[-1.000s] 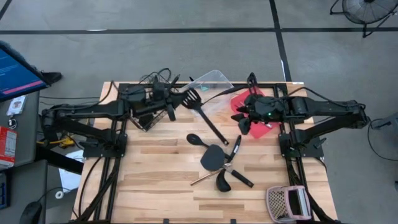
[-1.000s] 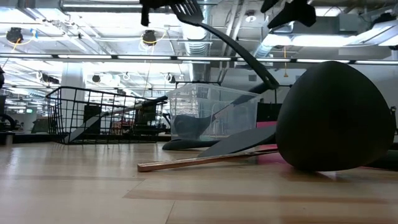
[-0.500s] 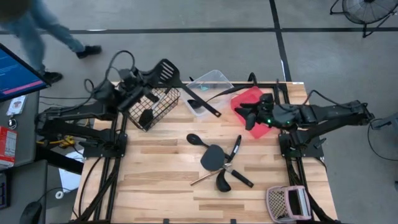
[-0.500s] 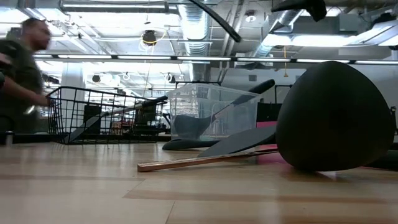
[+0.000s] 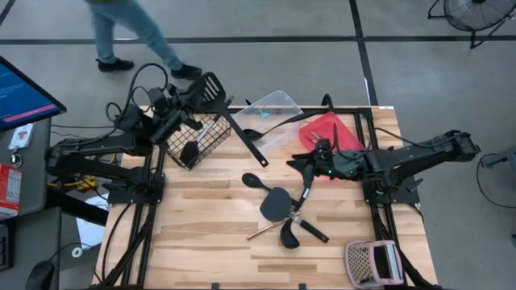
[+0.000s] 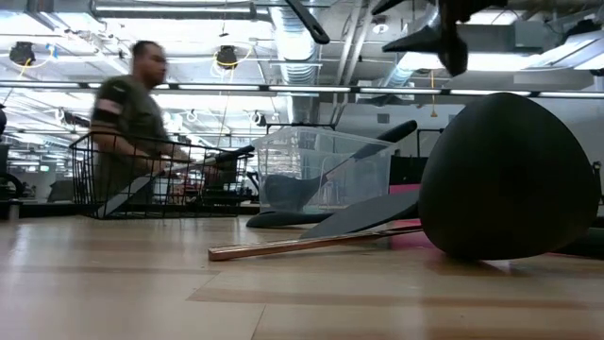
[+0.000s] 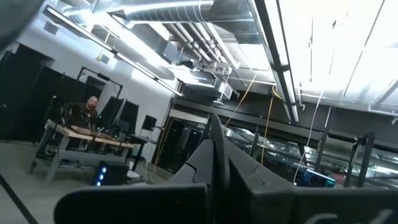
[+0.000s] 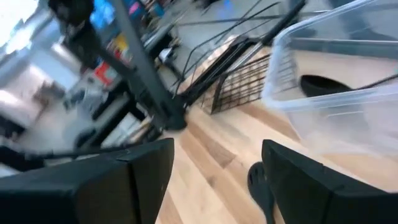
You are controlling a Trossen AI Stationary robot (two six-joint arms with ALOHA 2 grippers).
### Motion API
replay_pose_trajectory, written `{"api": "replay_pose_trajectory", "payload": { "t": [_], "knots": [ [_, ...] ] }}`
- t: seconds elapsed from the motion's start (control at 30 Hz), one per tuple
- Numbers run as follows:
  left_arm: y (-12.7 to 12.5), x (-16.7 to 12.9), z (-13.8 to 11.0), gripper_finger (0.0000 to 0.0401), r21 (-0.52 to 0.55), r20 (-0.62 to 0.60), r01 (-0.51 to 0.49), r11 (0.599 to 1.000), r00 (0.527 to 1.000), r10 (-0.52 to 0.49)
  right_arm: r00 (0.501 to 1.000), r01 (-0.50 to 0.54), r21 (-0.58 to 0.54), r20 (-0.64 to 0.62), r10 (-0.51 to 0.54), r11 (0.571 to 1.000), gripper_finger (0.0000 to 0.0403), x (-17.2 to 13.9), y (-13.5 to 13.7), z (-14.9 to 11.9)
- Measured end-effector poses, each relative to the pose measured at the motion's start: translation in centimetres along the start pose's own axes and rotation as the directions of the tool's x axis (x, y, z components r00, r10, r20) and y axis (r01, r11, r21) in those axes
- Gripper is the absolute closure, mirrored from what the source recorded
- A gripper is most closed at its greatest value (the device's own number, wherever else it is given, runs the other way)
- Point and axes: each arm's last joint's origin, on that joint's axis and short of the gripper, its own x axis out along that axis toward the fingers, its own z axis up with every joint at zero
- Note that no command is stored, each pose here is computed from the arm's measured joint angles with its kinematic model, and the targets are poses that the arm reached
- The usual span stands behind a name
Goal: Pick & Place Kitchen Items
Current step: Put the top spatula into the wire basket
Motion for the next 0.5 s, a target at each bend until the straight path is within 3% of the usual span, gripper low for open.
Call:
{"api": "replay_pose_trajectory", "payload": {
  "t": [0.13, 0.3, 0.5],
  "knots": [
    [0.0, 0.0, 0.1, 0.0401, -0.005, 0.007, 0.001, 1.0, 1.0, -0.001, 0.997, -0.068, -0.09, -0.038, 0.065, 0.994, 0.0163, 2.3, -0.6, 0.1],
    [0.0, 0.0, 0.1, 0.0401, -0.005, 0.006, 0.001, 1.0, 1.0, -0.001, 0.964, -0.266, -0.105, -0.04, 0.263, 0.958, 0.0163, 4.3, -0.7, 1.2],
    [0.0, 0.0, 0.0, 0.0401, -0.004, 0.002, 0.002, 1.0, 1.0, -0.002, 0.962, -0.272, -0.178, -0.064, 0.265, 0.946, 0.0163, 5.7, -1.2, 1.8]
  ]
}}
